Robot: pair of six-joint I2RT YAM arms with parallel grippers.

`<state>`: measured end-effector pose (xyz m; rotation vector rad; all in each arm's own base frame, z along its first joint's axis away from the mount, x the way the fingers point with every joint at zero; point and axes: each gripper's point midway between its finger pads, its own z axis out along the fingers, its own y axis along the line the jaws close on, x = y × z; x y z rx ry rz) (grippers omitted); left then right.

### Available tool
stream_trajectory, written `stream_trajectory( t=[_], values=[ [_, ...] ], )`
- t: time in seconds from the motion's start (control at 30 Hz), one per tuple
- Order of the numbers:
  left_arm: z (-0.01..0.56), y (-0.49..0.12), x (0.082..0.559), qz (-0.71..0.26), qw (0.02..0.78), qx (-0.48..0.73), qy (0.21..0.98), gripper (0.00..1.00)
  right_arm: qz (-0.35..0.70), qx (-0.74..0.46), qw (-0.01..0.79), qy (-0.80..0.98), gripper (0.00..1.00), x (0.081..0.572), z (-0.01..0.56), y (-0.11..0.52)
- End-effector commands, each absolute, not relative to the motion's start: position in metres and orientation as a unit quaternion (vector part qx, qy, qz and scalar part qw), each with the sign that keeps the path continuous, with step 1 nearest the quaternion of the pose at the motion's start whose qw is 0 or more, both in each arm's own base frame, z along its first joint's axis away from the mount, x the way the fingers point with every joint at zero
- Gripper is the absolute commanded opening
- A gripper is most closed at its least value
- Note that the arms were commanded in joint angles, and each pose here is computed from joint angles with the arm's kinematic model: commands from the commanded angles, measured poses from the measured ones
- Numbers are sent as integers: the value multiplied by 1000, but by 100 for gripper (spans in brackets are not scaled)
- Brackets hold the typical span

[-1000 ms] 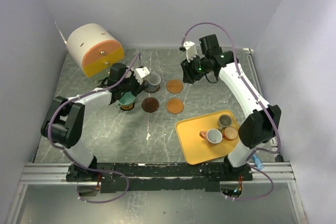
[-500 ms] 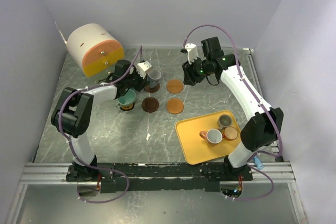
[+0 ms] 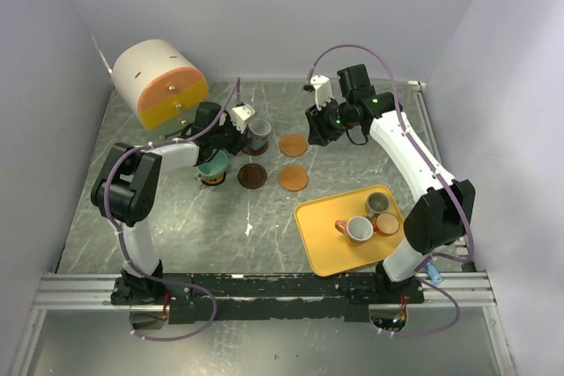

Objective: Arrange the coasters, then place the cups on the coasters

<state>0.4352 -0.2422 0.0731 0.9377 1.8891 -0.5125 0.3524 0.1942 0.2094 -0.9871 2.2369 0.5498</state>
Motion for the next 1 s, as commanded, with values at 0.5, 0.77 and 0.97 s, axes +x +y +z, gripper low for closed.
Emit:
stream_trajectory(
  t=[0.5,0.77,0.97],
  values=[
    [92,-246,454,-210,499,389,745,11,211,-378,327,840,39,350,218,193],
    [92,-243,453,-206,497,389,748,23,211,-379,328,839,39,350,219,193],
    [91,-242,451,-202,493,393,749,28,212,-379,328,839,39,349,219,193]
  ],
)
